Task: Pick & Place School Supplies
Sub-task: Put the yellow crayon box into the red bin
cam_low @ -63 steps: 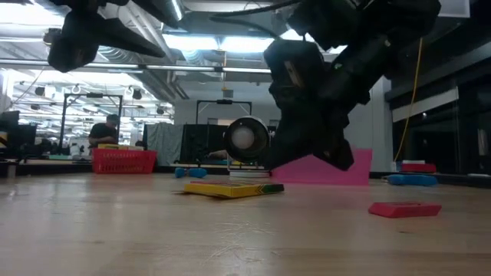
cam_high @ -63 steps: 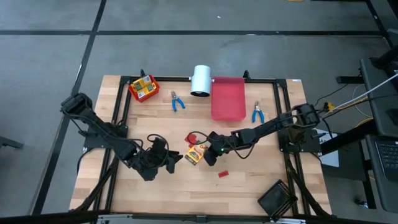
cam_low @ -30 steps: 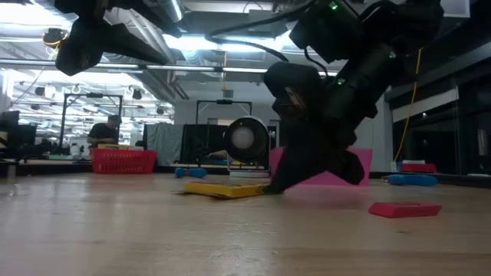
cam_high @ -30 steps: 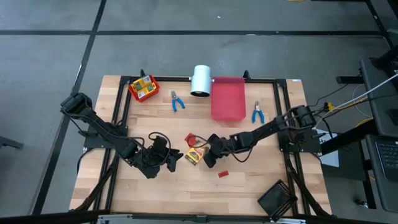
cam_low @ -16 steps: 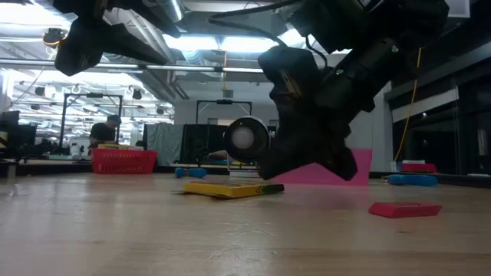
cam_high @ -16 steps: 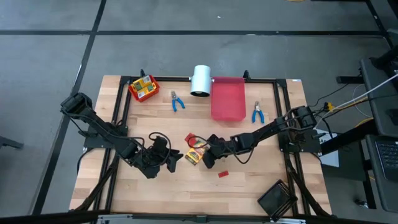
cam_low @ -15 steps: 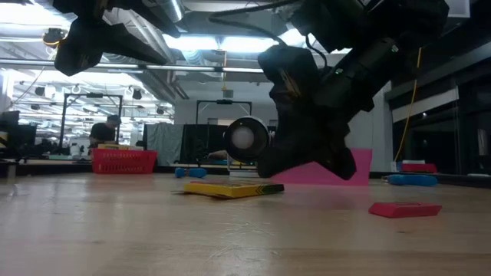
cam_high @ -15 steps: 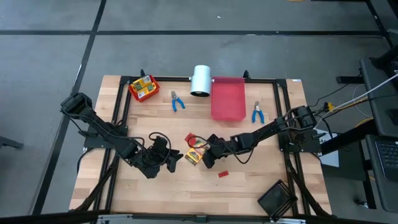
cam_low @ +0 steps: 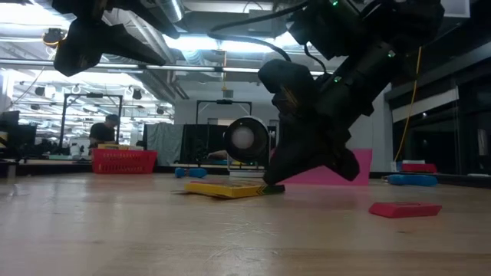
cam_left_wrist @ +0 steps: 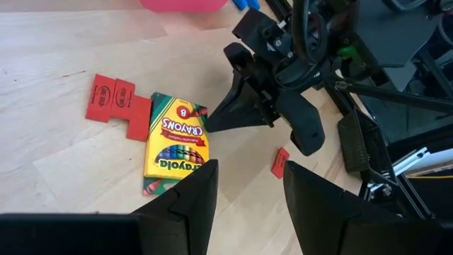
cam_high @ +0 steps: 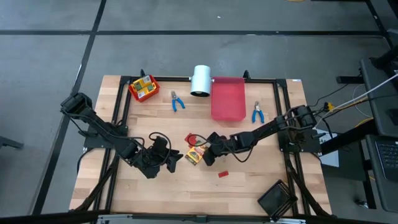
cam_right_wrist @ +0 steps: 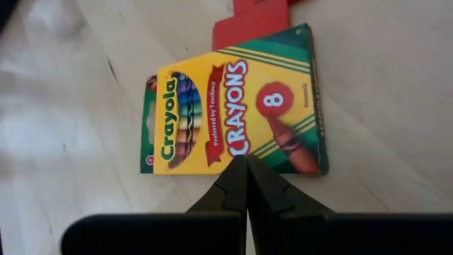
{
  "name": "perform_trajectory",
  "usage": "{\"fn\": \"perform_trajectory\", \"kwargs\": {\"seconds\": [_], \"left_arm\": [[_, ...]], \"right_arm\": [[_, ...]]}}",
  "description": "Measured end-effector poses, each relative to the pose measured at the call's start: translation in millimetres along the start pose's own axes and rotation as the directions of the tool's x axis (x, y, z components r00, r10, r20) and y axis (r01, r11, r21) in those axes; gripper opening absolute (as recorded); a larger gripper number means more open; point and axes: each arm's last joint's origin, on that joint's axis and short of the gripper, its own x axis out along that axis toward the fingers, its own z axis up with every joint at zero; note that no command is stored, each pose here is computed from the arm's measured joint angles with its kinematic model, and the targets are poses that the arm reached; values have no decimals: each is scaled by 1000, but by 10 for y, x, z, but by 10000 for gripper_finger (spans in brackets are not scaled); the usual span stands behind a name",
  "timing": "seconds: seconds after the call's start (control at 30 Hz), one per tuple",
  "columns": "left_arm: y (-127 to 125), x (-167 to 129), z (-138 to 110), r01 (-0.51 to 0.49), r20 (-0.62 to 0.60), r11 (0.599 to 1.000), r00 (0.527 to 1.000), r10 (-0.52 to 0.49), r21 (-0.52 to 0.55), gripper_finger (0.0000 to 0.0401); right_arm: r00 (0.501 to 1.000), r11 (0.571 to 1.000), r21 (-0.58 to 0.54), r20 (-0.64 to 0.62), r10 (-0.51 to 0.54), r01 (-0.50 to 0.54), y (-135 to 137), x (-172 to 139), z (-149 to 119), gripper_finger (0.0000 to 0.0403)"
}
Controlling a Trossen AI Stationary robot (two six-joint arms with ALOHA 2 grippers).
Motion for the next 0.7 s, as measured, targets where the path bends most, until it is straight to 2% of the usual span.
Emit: {"fn": "perform_trajectory", "kwargs": {"seconds": [0.47, 0.7], "left_arm": [[9, 0, -11, -3, -33, 1000, 999, 4, 9, 157], [5, 42, 10, 15, -120, 999, 993, -9, 51, 157]], "right_arm": [[999, 999, -37, -26, -28, 27, -5, -10, -52, 0], [999, 998, -46, -20, -36, 35, -2, -13, -63, 0]]}}
